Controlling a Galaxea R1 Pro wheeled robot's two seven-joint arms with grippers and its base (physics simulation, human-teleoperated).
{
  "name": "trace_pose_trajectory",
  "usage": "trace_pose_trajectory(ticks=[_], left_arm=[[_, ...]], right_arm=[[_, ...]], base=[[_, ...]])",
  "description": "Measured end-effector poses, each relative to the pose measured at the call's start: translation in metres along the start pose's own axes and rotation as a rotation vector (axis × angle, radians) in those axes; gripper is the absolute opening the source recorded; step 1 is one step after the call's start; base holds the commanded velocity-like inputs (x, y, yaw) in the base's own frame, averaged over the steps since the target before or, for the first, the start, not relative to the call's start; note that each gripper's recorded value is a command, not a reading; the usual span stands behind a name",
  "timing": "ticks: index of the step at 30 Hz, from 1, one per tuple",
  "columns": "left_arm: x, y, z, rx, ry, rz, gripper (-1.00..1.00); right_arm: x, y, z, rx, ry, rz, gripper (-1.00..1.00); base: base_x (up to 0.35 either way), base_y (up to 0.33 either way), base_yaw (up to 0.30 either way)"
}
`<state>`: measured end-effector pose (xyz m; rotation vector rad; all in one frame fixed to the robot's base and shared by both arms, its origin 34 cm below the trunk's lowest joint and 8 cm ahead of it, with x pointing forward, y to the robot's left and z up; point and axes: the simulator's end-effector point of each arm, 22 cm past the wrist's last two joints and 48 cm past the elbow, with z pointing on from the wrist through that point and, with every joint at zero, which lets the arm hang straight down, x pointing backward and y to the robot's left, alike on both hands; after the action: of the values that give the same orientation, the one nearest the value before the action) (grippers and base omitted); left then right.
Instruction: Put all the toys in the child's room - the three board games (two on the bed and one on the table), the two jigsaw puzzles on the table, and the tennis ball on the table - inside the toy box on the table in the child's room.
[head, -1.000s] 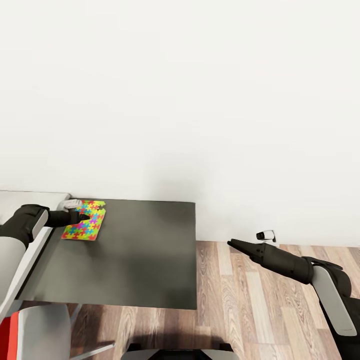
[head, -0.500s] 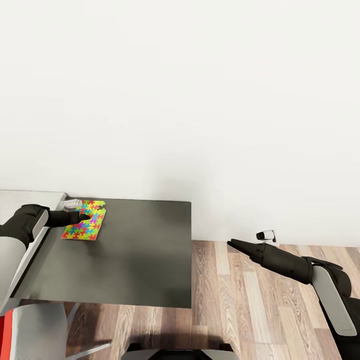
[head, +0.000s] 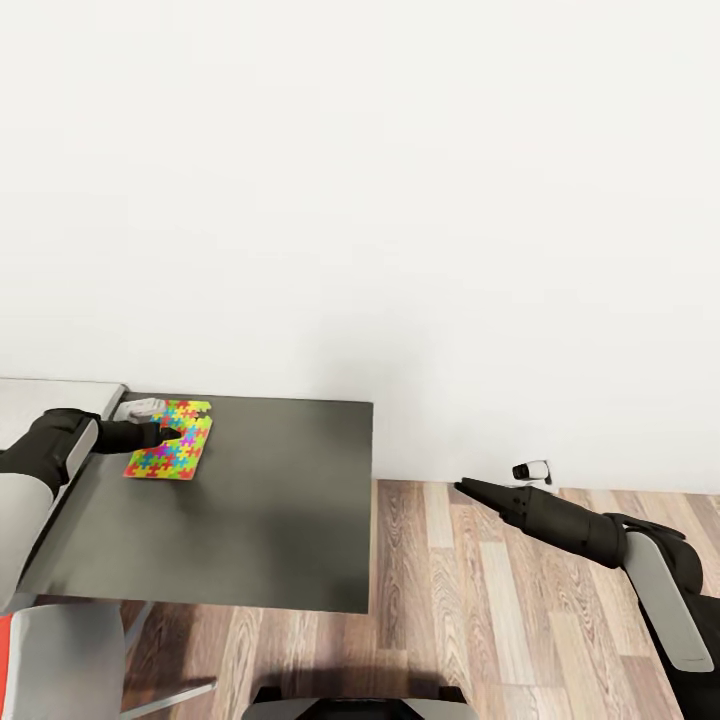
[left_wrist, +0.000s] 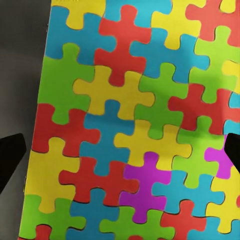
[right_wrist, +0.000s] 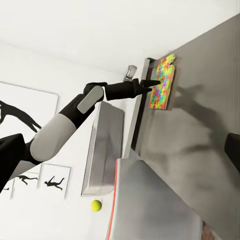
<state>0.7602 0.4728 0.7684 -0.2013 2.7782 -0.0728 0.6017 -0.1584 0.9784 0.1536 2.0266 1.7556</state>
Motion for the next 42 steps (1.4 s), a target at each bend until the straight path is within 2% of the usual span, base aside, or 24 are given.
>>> trace_pose_trajectory(ticks=[42], left_arm=[[-0.0014,-0.0010,0.0005,-0.004,-0.003,0.000,1.00]], right_arm=[[-0.0003,0.0005,0.0004,-0.003,-0.003,0.001,1.00]], base=[[-0.052,-0.134,0.000]])
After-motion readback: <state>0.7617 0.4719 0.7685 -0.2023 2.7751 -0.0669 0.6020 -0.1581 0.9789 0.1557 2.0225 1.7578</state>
